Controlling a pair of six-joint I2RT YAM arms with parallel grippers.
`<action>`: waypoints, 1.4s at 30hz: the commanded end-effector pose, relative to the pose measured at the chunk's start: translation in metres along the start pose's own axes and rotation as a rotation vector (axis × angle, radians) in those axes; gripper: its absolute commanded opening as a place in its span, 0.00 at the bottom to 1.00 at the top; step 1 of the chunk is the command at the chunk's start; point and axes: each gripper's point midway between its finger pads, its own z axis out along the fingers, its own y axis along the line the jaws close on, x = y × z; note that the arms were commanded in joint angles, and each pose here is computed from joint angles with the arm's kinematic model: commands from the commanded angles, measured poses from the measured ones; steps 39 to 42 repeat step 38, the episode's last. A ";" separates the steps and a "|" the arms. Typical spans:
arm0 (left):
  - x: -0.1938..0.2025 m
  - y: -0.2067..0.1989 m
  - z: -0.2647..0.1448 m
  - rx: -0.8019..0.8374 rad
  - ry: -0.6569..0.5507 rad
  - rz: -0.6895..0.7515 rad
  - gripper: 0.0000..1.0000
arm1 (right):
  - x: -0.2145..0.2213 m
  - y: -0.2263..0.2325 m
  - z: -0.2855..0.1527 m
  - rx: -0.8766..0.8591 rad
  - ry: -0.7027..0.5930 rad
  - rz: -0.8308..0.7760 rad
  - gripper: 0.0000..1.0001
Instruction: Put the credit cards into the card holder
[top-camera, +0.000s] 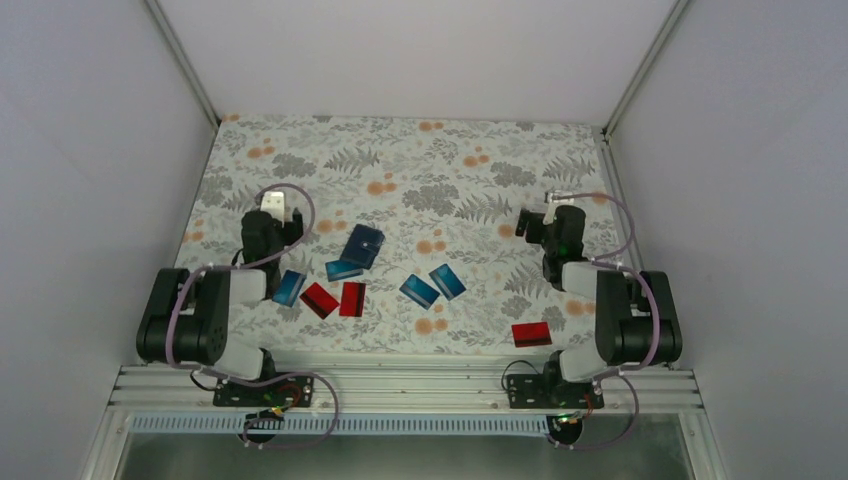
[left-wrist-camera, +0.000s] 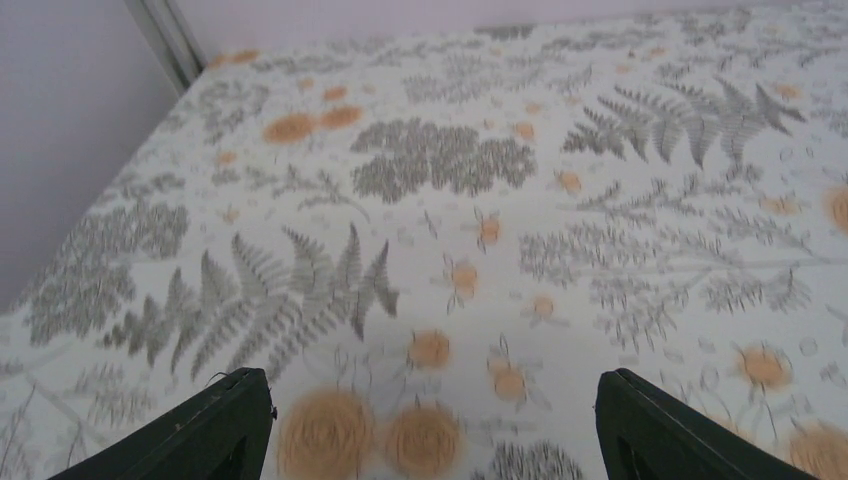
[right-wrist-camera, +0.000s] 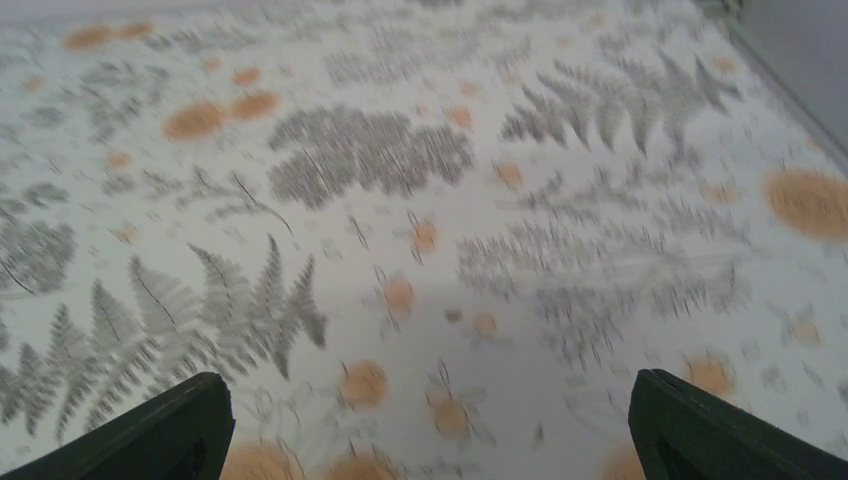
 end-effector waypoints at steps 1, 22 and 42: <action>-0.047 0.003 0.016 -0.015 -0.187 0.040 0.81 | -0.062 0.018 -0.002 -0.088 -0.265 -0.093 1.00; -0.042 -0.001 -0.016 0.034 -0.323 0.045 1.00 | -0.049 0.023 -0.031 -0.181 -0.392 -0.121 1.00; -0.042 -0.001 -0.016 0.034 -0.323 0.045 1.00 | -0.049 0.022 -0.032 -0.187 -0.398 -0.119 1.00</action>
